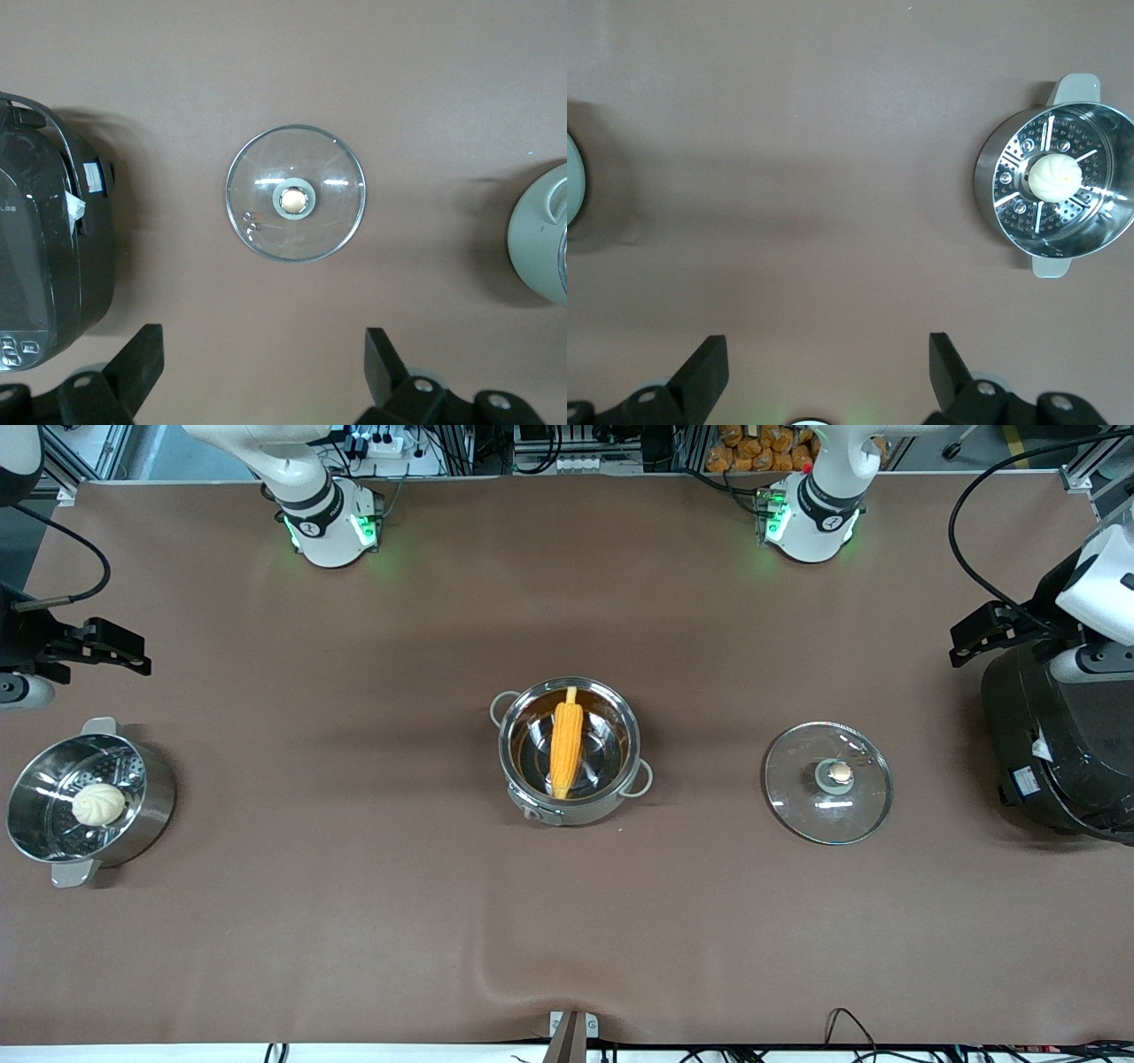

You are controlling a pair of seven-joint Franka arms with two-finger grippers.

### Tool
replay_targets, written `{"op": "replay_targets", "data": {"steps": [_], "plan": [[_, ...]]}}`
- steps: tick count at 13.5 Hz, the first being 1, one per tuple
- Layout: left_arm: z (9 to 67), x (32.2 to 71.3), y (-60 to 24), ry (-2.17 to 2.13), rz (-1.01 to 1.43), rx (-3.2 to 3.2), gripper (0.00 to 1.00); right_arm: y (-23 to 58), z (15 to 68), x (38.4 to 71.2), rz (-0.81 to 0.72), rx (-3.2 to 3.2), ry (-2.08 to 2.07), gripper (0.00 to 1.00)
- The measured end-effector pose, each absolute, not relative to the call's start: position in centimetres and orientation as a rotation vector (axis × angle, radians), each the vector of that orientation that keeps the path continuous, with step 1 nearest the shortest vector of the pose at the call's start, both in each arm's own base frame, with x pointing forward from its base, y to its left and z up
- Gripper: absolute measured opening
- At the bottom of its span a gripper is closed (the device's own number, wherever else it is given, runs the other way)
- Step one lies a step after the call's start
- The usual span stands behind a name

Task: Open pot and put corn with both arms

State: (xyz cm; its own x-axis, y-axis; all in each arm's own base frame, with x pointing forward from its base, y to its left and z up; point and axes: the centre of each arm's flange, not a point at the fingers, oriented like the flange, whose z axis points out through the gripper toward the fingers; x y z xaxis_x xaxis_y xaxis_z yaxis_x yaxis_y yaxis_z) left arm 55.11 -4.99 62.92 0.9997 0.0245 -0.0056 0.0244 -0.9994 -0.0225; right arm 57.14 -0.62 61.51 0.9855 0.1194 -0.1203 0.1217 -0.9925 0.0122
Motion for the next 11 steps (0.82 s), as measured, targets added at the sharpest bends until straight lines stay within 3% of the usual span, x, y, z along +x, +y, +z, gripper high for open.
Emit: {"op": "replay_targets", "data": {"steps": [11], "plan": [[63.2,55.1,-5.1,-0.034,-0.001,-3.120,1.00,1.2,61.3,57.2,-0.183,3.106,0.237,1.00]]}}
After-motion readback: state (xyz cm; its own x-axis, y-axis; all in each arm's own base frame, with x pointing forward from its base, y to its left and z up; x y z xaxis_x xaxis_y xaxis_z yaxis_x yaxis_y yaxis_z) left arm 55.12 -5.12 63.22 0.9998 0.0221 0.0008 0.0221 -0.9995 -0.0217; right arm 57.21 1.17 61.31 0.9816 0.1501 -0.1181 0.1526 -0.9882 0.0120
